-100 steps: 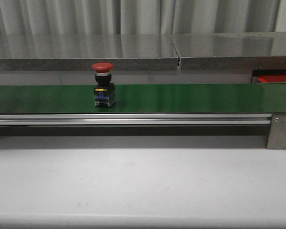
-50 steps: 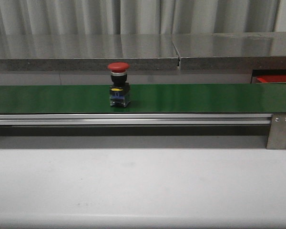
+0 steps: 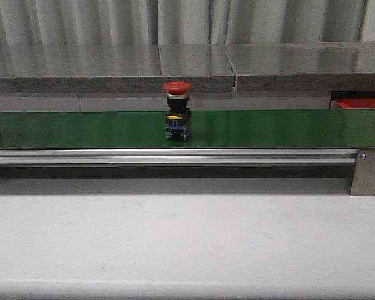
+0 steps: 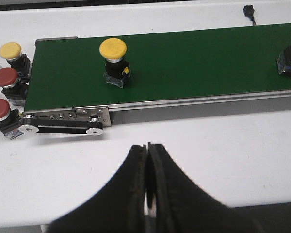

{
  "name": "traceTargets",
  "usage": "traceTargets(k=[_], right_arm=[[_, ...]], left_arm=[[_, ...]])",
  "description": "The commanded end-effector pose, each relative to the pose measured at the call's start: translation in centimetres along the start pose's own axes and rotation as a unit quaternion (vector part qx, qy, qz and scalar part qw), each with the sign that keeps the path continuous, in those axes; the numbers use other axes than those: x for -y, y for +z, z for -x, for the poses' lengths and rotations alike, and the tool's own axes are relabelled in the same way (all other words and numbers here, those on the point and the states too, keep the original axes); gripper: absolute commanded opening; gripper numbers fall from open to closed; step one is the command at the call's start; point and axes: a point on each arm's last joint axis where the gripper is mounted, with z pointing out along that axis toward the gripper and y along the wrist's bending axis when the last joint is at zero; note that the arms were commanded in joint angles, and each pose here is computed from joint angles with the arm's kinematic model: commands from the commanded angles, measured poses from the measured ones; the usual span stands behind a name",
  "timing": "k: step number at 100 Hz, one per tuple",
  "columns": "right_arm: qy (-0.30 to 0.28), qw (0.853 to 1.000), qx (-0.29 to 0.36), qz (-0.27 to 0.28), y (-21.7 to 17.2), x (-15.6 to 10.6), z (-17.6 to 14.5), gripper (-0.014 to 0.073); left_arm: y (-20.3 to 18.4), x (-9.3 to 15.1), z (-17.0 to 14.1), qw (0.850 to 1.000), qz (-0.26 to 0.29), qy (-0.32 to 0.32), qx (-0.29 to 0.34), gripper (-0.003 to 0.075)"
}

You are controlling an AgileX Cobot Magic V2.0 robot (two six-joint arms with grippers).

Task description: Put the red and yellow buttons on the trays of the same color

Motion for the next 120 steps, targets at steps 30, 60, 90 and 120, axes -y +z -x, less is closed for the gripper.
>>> traceTargets(k=[30,60,90,120], right_arm=[[-0.018,0.995,-0.1,-0.016,6.3,0.5,9.7,-0.0079],[-0.004,0.988,-0.154,0.004,13.8,0.0,9.5,-0.0079],[-0.054,0.954,-0.289,0.065,19.6,-3.4,10.8,-0.0079],[-0.074,0.917,-0.382,0.092,24.7,-6.9,11.1,-0.0064]], left_arm=[[-2.6,0.3,-1.3,0.994,-0.002,0.0,0.108,-0.002],[-2.6,0.3,-1.3,0.994,-0.002,0.0,0.108,-0.002],[-2.6,0.3,-1.3,0.994,-0.002,0.0,0.108,-0.002],[-2.6,0.3,-1.3,0.994,-0.002,0.0,0.108,-0.002]])
